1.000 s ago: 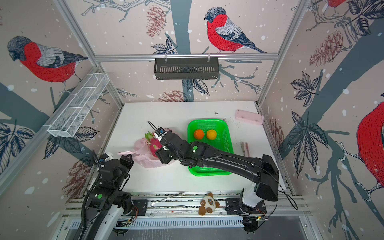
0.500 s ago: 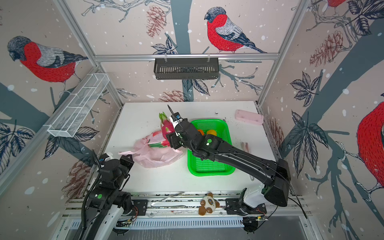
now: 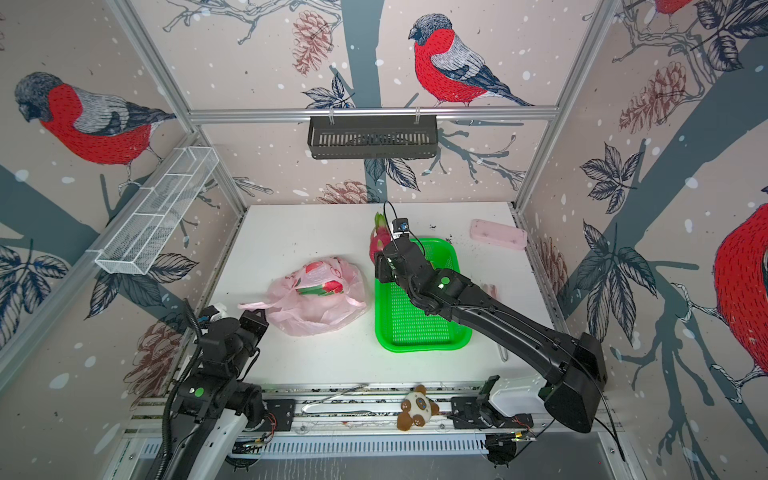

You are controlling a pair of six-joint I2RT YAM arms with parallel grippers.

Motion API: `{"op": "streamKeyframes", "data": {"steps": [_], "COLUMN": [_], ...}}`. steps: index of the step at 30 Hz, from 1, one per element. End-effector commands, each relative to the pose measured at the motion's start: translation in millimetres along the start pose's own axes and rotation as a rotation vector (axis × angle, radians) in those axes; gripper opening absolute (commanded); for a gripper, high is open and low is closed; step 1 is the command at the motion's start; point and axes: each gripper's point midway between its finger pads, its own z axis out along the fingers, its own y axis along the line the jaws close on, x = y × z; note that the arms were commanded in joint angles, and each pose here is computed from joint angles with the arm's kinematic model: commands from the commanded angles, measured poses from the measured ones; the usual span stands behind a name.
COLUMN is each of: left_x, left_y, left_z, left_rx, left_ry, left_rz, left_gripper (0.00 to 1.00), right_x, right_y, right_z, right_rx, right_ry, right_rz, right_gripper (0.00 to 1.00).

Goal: Untie the knot of the plastic bag and take out the fruit
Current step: 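Carry the dragon fruit with the right gripper and lower it into the green basket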

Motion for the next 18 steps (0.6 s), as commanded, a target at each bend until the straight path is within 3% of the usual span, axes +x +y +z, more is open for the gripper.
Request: {"op": "streamKeyframes", "data": {"steps": [1, 9, 18], "left_x": [-8, -7, -9], "left_y": [-15, -20, -19], "left_z": [-1, 1, 0], "left_rx": [0.053, 0.068, 0.059], "left_ry": [-0.026, -0.018, -0.022], "left_rz": [0.004, 0.021, 0.035], "left_gripper": [0.00, 0.00, 0.00], "right_x": [9, 72, 121], "right_y": [-21, -52, -48], "right_z": [-1, 11, 24], "right_rx": [0.065, 0.161, 0.134], "right_ry": [-0.011, 0.122, 0.230], "right_rz": [0.055, 0.066, 0.126], "right_gripper": [0.30, 0.30, 0.30]}}
